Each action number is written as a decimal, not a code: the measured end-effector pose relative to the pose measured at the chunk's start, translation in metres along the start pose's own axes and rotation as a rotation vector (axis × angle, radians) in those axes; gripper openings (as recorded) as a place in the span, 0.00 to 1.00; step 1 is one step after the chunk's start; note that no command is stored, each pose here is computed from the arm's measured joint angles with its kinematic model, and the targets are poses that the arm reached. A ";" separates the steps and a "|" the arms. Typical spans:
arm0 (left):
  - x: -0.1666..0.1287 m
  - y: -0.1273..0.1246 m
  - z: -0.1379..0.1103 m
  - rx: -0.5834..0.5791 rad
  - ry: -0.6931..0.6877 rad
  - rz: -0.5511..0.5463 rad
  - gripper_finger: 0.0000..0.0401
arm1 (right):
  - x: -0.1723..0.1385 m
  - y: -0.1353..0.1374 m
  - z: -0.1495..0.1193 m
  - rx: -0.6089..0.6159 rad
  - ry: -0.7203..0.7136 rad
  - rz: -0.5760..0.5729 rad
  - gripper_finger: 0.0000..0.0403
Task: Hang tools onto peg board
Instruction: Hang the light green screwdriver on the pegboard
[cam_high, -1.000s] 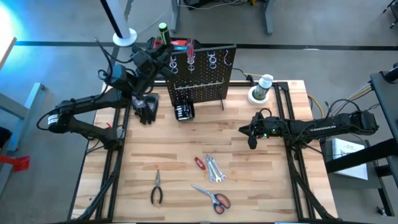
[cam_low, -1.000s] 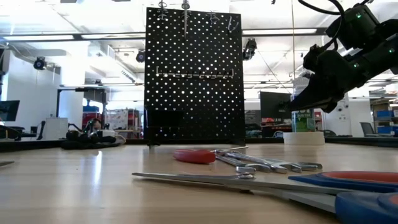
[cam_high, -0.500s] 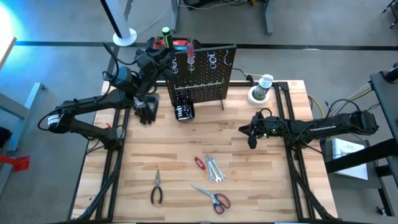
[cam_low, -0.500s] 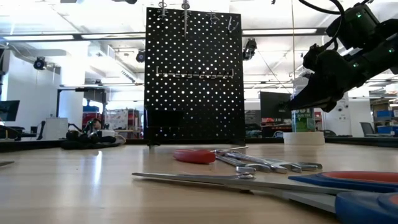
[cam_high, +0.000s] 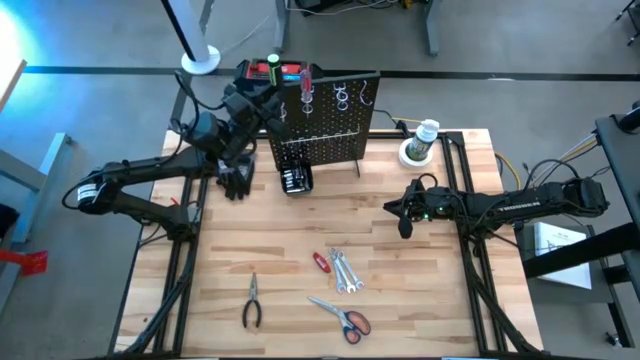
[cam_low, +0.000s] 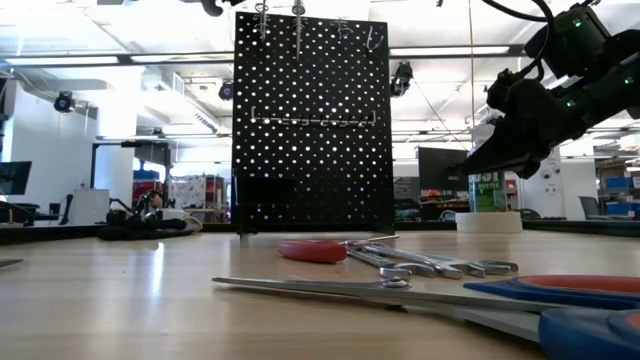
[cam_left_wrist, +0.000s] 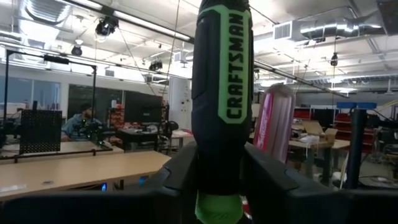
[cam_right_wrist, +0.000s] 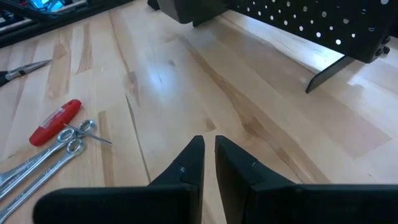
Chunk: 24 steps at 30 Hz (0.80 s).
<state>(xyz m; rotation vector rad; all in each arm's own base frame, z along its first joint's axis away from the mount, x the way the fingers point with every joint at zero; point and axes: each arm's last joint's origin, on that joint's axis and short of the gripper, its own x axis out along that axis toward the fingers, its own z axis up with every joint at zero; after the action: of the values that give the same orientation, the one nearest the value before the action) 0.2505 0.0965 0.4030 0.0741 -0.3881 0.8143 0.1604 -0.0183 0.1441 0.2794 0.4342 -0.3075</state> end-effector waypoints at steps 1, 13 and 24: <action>0.000 0.000 -0.002 0.001 0.004 -0.001 0.27 | 0.000 0.000 0.000 0.000 0.000 0.000 0.06; -0.006 0.002 -0.010 0.004 -0.015 0.002 0.38 | 0.000 0.000 0.000 -0.018 0.001 -0.001 0.10; -0.006 0.003 0.006 0.069 -0.025 0.008 0.41 | 0.000 0.001 0.002 -0.013 -0.023 0.005 0.29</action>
<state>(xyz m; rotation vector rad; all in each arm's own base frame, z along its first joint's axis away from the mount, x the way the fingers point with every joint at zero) 0.2427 0.0937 0.4063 0.1469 -0.3846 0.8353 0.1614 -0.0184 0.1461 0.2636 0.4125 -0.3023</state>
